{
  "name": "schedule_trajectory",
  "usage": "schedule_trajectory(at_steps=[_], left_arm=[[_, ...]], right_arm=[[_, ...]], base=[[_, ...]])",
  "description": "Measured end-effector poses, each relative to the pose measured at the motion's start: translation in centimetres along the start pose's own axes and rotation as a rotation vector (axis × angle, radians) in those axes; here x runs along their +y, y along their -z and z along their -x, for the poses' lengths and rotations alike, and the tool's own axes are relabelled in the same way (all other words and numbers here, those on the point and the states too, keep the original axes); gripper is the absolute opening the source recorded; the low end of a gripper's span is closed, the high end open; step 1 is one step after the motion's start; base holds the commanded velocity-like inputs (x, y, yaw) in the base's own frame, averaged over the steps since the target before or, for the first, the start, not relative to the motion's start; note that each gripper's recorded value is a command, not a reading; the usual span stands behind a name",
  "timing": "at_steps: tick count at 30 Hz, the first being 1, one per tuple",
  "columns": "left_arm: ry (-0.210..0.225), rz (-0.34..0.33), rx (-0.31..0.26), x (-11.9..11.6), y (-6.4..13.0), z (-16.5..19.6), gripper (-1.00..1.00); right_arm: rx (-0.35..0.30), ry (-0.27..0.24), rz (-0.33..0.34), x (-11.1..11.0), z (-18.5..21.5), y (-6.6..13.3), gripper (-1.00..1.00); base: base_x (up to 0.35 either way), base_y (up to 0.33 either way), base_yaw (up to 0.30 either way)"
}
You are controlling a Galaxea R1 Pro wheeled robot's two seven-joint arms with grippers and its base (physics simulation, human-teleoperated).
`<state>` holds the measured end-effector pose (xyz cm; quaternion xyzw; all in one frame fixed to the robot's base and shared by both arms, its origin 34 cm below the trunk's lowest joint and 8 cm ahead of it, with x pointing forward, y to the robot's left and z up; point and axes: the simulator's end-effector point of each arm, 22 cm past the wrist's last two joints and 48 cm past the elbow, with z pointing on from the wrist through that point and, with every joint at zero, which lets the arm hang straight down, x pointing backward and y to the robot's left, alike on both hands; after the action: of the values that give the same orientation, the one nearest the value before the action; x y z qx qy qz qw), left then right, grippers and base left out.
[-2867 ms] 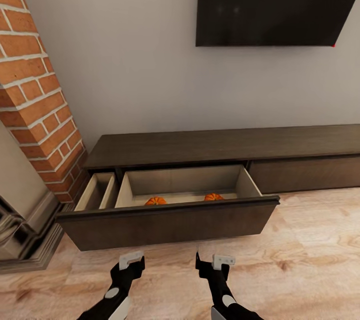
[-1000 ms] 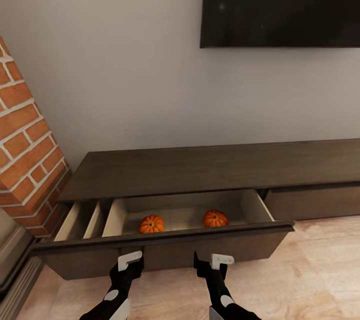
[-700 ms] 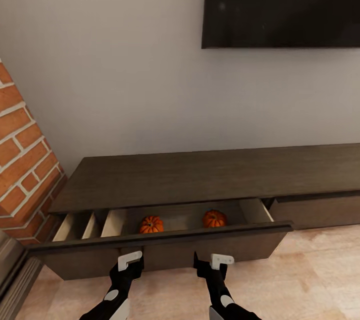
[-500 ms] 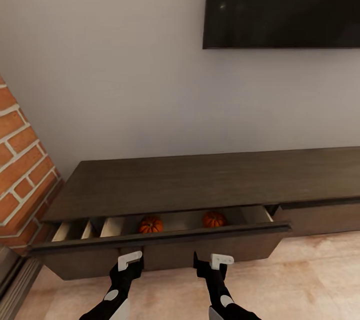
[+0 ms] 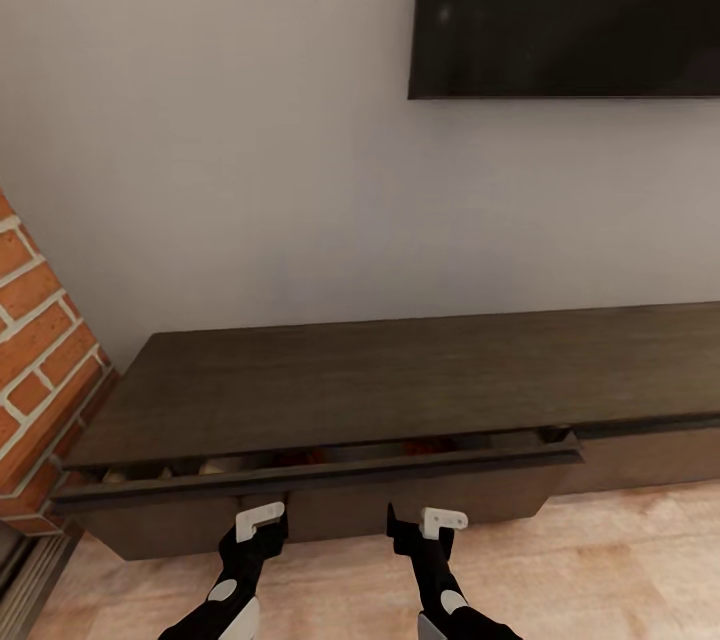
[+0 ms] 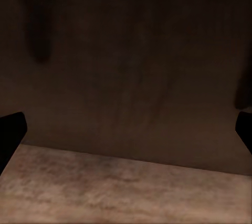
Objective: Place each of the two pumpkins and all three candles from the living room inside a cabinet in the living room (use any cabinet), then make sure every cabinet is closed, and position the cauldron so it is next to a table in the living room.
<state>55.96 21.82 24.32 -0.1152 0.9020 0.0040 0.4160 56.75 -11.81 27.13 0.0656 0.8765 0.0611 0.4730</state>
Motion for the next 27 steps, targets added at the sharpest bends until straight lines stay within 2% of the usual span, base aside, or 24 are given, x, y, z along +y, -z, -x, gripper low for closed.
schedule_trajectory(at_steps=[7, 27], left_arm=[[-0.002, 0.0, 0.0, 0.07, -0.01, 0.02, 1.0], [0.0, 0.002, 0.0, 0.14, -0.02, 0.01, 1.0]], right_arm=[[0.0, -0.001, -0.001, -0.01, 0.0, 0.01, 1.0], [0.0, -0.001, -0.001, -0.01, -0.01, 0.0, 1.0]], base=[[0.136, 0.068, 0.0], [0.031, 0.002, 0.0]])
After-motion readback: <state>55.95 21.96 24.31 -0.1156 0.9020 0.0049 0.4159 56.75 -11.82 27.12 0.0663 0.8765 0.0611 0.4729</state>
